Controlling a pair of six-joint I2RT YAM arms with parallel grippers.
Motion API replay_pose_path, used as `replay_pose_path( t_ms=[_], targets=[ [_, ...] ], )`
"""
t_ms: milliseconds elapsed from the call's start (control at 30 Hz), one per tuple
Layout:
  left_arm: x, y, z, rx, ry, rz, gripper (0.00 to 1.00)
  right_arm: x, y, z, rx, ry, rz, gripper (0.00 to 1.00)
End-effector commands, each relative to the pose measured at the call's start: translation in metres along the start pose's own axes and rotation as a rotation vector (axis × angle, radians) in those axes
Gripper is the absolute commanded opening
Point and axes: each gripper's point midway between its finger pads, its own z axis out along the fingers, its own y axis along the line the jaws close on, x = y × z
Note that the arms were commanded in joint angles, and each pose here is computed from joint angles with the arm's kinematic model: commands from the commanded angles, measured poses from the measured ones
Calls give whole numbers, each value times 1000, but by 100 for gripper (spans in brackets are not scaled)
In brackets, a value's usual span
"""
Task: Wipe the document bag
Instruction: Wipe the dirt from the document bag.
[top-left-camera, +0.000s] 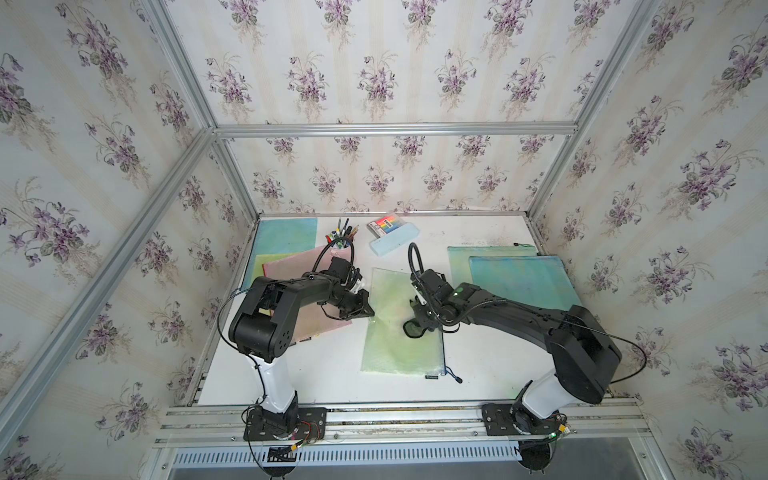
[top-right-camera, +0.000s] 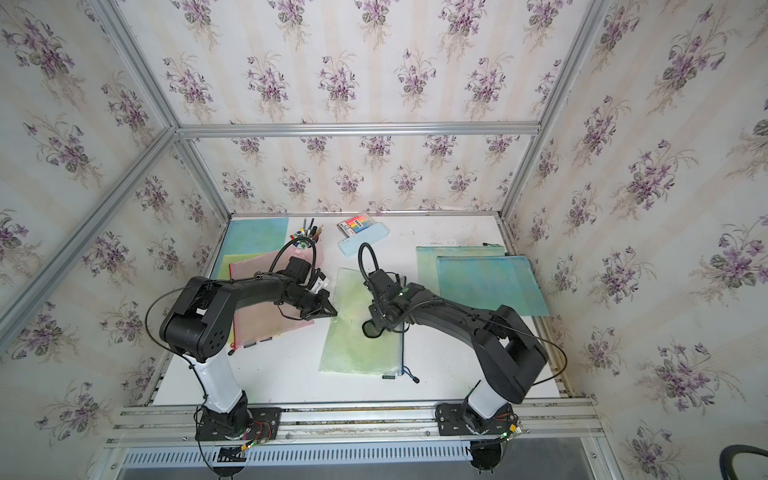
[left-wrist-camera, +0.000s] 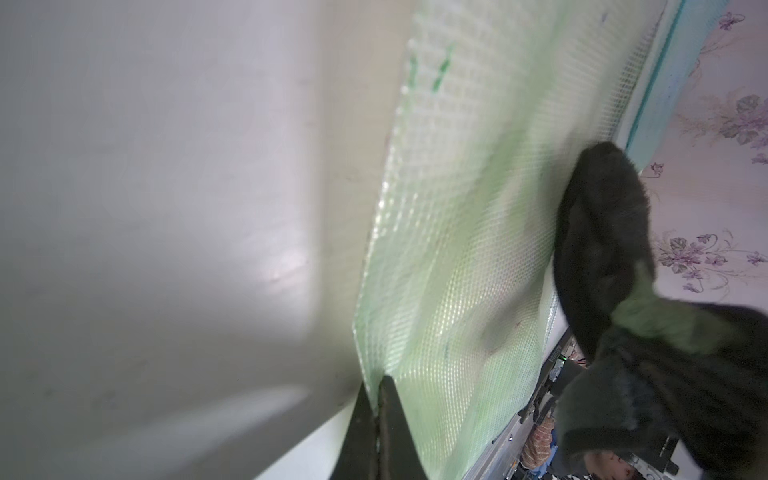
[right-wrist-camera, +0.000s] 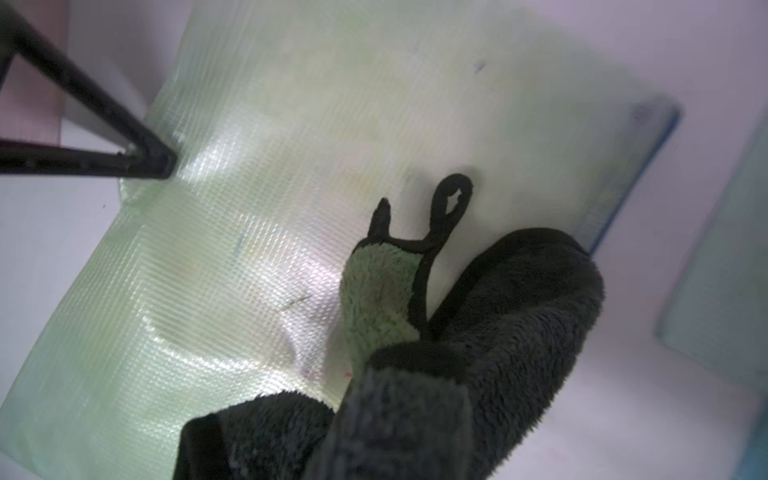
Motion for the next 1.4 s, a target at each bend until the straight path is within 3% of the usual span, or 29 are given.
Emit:
replay_pose_path(
  t_ms=[0,200,333,433,567,667,767,933,1067,1167,1233,1367],
  targets=[
    [0,2,0,-7,-12,-33,0,18,17,20,-8,78,-16,9],
    [3,1,-6,-18,-20,-25,0,46,-28,45,293,174,21,9],
    [4,1,-8,-20,-24,-19,0,57,-82,30,481,188,184,9],
    [6,1,-7,-13,-25,-25,0,31,-78,9,447,89,202,8],
    [6,-1,-7,-4,-25,-22,0,-20,-10,-13,218,-87,59,10],
    [6,-2,-5,-2,-19,-19,0,-33,27,-13,125,-102,-12,11],
    [6,-4,-4,9,-16,-14,0,-21,44,10,81,-48,-30,11],
    [5,-5,-5,4,-11,0,0,32,12,48,248,128,-2,9],
    [4,-7,-8,4,-11,20,0,73,-42,43,448,259,128,9],
    [4,-8,-9,2,-9,33,0,93,-72,31,518,295,223,10],
    [5,-8,-8,2,-2,37,0,93,-80,21,540,287,249,10],
    [6,-6,-7,4,4,42,0,55,-75,0,554,201,246,11]
  ],
)
